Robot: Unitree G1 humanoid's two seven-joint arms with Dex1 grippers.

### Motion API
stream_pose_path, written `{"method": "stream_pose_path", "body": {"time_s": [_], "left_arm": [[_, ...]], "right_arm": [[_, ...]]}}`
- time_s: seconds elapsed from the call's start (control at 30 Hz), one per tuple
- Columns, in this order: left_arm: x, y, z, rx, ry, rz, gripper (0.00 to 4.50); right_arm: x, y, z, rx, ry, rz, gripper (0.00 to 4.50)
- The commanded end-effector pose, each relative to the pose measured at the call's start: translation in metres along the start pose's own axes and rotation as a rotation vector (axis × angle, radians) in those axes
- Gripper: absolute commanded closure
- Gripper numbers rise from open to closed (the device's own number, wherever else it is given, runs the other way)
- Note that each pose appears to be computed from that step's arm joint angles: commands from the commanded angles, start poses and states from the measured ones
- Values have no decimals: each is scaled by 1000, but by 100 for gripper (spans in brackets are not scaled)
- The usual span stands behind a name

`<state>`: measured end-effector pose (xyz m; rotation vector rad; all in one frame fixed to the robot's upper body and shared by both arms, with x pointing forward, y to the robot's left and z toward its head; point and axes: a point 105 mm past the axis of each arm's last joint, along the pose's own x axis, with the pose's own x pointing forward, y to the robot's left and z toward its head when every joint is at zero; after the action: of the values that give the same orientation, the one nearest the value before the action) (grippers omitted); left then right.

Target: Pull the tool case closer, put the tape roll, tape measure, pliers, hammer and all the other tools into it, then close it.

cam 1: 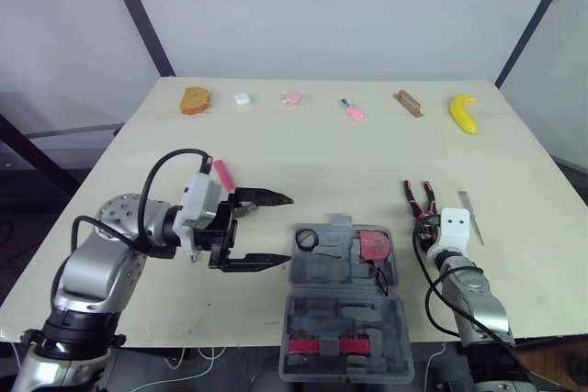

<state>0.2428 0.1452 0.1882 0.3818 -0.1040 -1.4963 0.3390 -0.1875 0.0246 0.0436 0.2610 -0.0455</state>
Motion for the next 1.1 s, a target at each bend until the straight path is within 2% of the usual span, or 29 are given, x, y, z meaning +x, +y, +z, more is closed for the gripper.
{"method": "stream_pose_path", "body": {"time_s": [0.03,0.23,0.53,0.7,0.8,0.97,1.1], "left_arm": [[-3,0,4,28,-2,5,0],[-4,1,2,26,-2,12,0],[-8,2,-2,-4,-26,54,0],[-13,-1,-14,-32,-6,95,0],[-17,0,-15,-40,-3,73,0],[-25,-6,-23,-55,49,18,0],[-31,-10,-27,-69,58,3,0]], "right_arm": [[-3,-11,-9,7,32,-43,350],[-2,-11,-7,-32,21,-16,350],[-14,-18,33,-180,-123,132,350],[-37,-8,66,-338,-152,418,350],[-46,7,69,-414,-115,563,350],[-84,54,60,-538,-11,982,350],[-96,71,52,-659,75,1114,350]]}}
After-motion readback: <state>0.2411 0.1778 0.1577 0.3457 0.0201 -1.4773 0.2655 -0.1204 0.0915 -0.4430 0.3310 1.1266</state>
